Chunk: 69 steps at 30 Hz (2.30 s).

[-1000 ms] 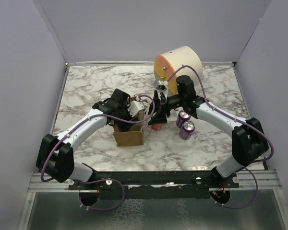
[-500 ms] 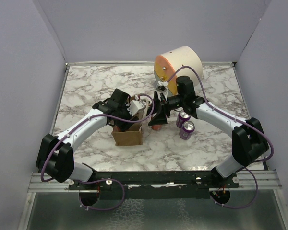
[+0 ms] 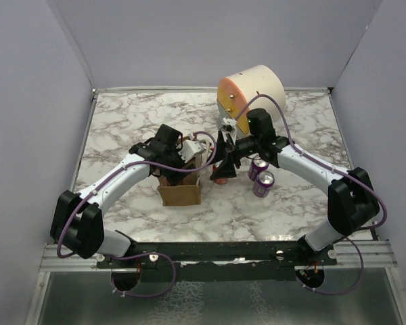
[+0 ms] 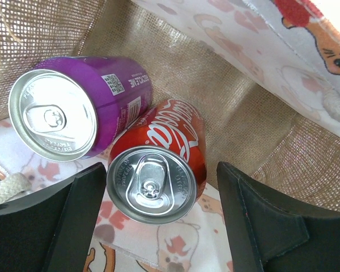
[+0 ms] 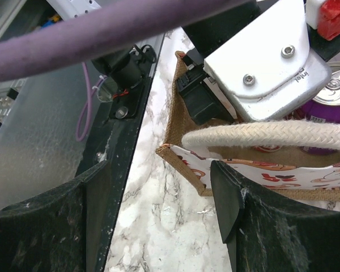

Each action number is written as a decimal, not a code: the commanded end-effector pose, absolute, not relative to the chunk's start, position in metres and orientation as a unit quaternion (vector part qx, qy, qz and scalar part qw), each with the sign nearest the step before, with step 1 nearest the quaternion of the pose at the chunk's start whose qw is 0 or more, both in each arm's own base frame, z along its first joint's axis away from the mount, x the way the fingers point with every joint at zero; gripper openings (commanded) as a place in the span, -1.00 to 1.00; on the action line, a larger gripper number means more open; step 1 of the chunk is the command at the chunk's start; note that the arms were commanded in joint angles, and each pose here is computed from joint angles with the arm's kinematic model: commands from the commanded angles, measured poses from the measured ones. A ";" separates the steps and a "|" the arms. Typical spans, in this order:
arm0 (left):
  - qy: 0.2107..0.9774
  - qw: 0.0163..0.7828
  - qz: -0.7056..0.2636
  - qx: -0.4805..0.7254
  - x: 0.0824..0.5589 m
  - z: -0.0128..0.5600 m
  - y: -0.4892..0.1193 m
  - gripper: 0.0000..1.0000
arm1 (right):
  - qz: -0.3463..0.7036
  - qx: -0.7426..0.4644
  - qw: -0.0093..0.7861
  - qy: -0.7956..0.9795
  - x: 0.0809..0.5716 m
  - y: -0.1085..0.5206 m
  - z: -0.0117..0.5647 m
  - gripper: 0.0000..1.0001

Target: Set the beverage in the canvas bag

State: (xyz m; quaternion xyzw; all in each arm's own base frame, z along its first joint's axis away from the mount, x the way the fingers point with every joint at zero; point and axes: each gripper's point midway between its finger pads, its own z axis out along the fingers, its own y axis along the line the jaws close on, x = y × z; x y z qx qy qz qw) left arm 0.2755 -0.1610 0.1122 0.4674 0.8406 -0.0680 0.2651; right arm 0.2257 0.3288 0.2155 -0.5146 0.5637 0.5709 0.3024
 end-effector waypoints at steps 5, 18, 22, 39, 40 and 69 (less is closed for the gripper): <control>0.829 0.315 -0.063 0.458 0.286 0.148 -0.164 0.73 | 0.519 -0.550 0.352 0.552 0.227 0.322 0.227 0.47; 0.786 0.393 -0.053 0.475 0.289 0.212 -0.163 0.90 | 0.449 -0.543 0.393 0.591 0.238 0.306 0.219 0.55; 0.769 0.434 -0.043 0.467 0.294 0.242 -0.161 0.94 | 0.411 -0.526 0.409 0.622 0.256 0.301 0.211 0.61; 0.792 0.516 -0.101 0.309 0.316 0.308 -0.125 0.94 | 0.283 -0.529 0.361 0.714 0.309 0.284 0.140 0.95; 0.794 0.518 -0.100 0.303 0.317 0.310 -0.122 0.94 | 0.279 -0.529 0.359 0.717 0.310 0.283 0.135 0.96; 0.846 0.466 -0.102 0.240 0.305 0.256 -0.087 0.68 | 0.302 -0.538 0.329 0.715 0.309 0.295 0.110 0.26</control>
